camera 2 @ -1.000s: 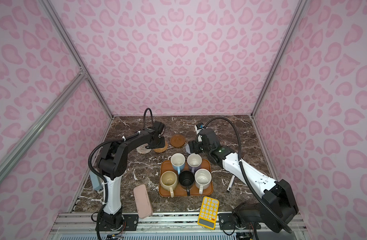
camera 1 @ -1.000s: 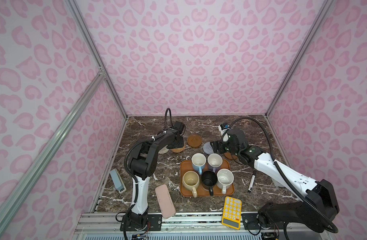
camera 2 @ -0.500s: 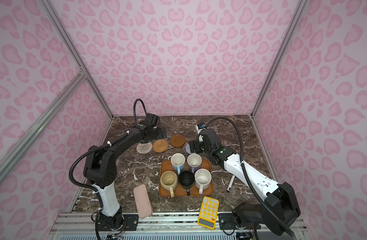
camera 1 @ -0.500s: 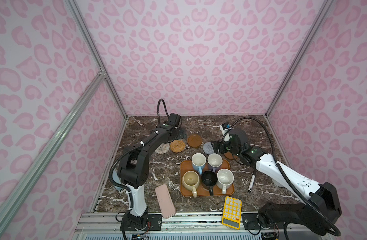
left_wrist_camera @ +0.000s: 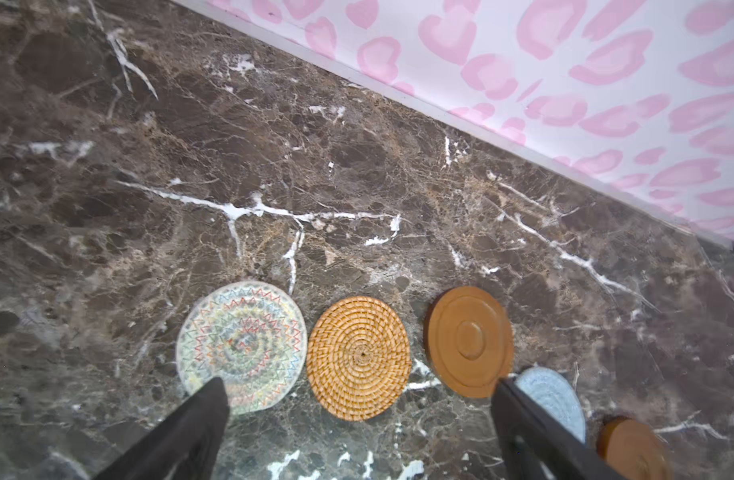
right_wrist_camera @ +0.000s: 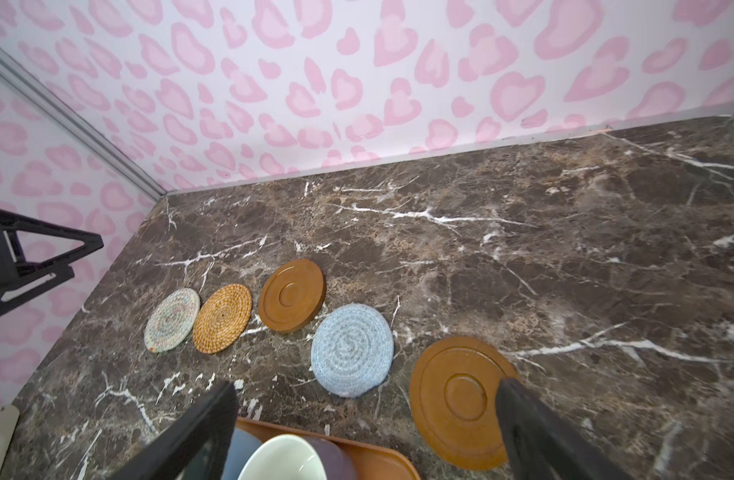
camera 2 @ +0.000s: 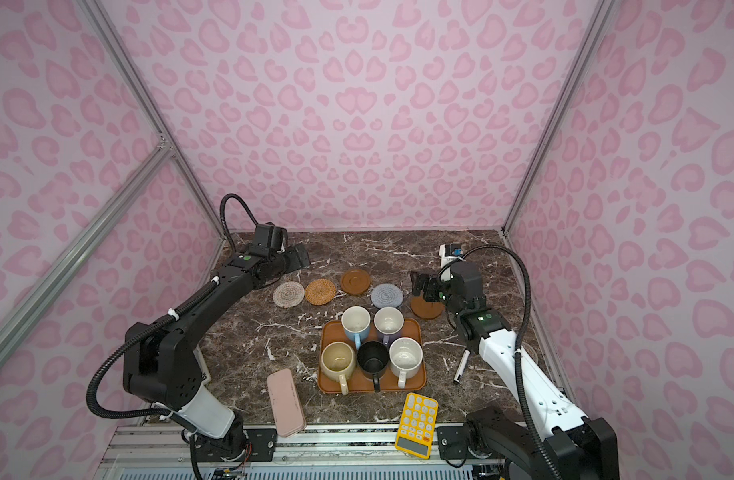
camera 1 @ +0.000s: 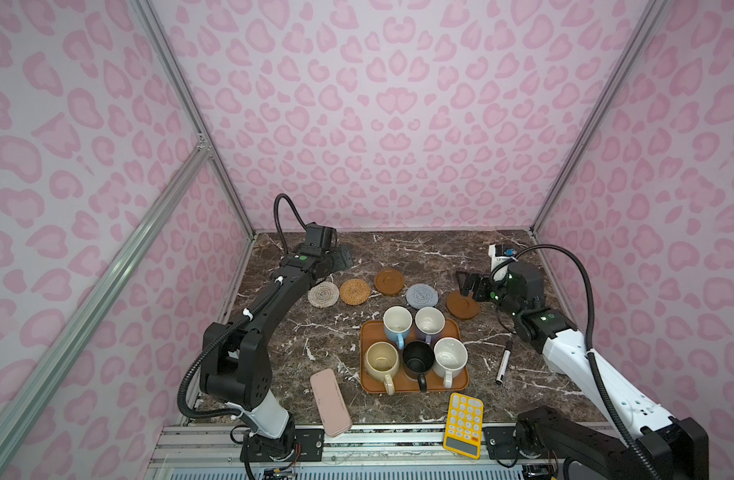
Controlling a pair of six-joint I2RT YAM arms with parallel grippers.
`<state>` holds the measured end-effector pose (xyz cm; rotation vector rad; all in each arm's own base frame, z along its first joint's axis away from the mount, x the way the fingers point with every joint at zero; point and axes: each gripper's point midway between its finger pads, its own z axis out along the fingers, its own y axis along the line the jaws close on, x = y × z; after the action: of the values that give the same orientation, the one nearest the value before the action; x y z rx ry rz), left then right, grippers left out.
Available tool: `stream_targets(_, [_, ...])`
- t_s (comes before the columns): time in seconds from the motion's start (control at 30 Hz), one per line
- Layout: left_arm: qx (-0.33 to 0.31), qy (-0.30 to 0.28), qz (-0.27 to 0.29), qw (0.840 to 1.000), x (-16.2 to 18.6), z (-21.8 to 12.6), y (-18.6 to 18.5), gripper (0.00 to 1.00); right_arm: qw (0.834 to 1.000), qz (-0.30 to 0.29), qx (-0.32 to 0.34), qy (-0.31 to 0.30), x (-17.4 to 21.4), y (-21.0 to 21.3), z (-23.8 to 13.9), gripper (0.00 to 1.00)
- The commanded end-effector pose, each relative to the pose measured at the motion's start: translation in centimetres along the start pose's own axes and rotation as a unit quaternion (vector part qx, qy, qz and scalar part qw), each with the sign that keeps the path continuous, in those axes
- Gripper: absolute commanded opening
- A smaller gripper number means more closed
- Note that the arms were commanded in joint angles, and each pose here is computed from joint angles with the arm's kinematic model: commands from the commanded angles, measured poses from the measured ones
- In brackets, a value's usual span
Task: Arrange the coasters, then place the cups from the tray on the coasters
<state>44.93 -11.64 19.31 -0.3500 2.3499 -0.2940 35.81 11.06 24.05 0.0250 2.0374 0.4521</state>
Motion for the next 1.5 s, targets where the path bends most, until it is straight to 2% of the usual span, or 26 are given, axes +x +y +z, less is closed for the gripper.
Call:
stream_targets(0.0, [0.037, -0.012, 0.004, 0.999, -0.9, -0.5, -1.6, 0.97, 1.000, -0.008, 0.014, 0.025, 0.5, -0.8, 0.1, 0.98])
stream_targets(0.17, [0.049, 0.028, 0.041, 0.998, 0.7, 1.1, -3.8, 0.97, 0.998, -0.014, 0.045, 0.045, 0.6, -1.8, 0.7, 0.98])
stream_targets(0.37, [0.046, 0.083, 0.093, 0.991, 3.5, 3.9, -6.8, 0.97, 0.997, -0.009, 0.029, 0.068, 1.0, -1.3, 2.2, 0.98])
stream_targets(0.5, [0.030, 0.127, 0.106, 0.986, 5.2, 6.8, -7.3, 0.97, 0.996, -0.006, 0.030, 0.085, 1.4, -1.2, 3.1, 0.98])
stream_targets(0.63, [0.013, 0.147, 0.134, 0.980, 6.0, 8.9, -8.2, 1.00, 0.995, -0.001, 0.029, 0.099, 1.9, -1.1, 3.8, 0.98])
stream_targets(0.93, [-0.025, 0.176, 0.168, 0.970, 7.4, 13.1, -8.0, 0.89, 0.992, 0.009, 0.023, 0.124, 3.3, -1.1, 4.8, 0.97])
stream_targets(1.27, [-0.052, 0.194, 0.206, 0.958, 8.9, 15.3, -7.7, 0.78, 0.989, 0.013, 0.020, 0.144, 4.6, -1.2, 5.2, 0.95])
stream_targets(1.47, [-0.055, 0.206, 0.213, 0.954, 10.0, 15.7, -7.6, 0.67, 0.989, 0.014, 0.017, 0.146, 4.7, -1.1, 5.1, 0.94])
